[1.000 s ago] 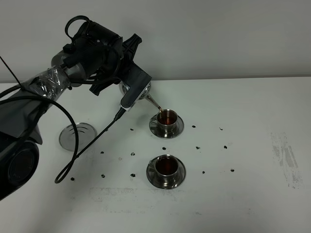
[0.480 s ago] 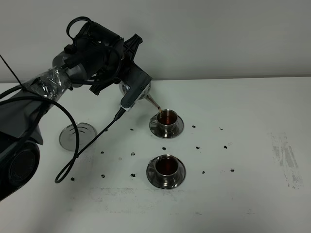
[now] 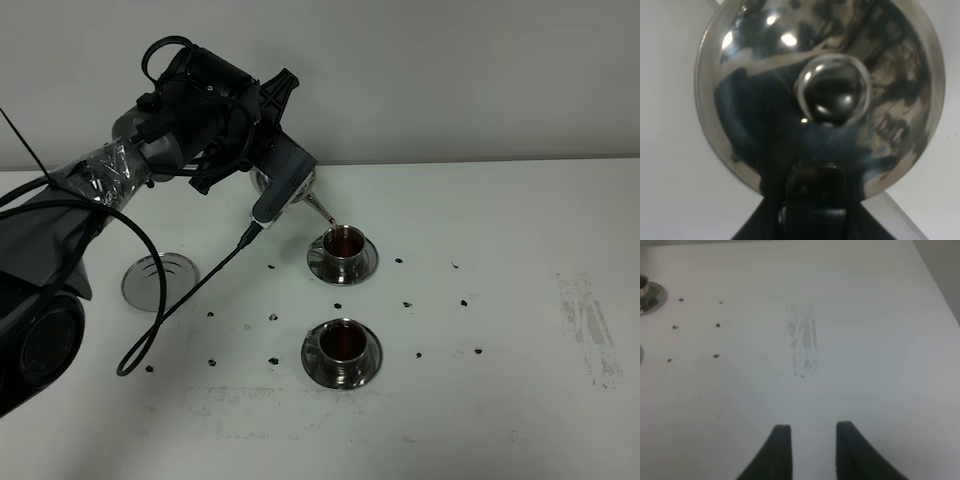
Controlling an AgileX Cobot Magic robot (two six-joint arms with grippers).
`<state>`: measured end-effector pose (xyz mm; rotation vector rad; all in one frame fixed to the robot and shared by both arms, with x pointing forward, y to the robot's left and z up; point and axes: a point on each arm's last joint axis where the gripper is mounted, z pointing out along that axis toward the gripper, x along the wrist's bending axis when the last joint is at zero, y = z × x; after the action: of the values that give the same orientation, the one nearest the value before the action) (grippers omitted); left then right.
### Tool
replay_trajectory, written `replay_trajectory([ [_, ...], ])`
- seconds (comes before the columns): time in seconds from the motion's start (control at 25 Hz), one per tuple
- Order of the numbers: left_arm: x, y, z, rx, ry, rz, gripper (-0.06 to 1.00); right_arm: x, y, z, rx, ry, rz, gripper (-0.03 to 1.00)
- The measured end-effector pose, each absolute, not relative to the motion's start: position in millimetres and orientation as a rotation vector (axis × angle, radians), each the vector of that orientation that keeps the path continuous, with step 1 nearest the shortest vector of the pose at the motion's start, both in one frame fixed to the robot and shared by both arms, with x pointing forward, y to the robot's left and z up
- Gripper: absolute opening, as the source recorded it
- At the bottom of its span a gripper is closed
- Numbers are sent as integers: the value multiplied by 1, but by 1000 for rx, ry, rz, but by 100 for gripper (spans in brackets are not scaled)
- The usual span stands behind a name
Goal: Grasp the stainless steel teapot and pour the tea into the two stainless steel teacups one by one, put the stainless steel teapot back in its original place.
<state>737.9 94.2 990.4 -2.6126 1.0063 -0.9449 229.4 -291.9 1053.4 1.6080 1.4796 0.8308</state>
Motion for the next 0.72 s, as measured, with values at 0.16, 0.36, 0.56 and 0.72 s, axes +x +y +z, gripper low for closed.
replay_trajectory([
  [0.16, 738, 94, 990, -2605, 1017, -944, 22, 229, -292, 1053, 1608, 1480, 831, 21],
  [0.36, 738, 94, 990, -2601, 1025, -943, 22, 229, -292, 1053, 1608, 1480, 831, 21],
  [0.56, 738, 94, 991, -2596, 1031, -948, 22, 229, -292, 1053, 1608, 1480, 831, 21],
  [0.72, 738, 93, 991, -2589, 1036, -951, 22, 229, -292, 1053, 1608, 1480, 831, 21],
])
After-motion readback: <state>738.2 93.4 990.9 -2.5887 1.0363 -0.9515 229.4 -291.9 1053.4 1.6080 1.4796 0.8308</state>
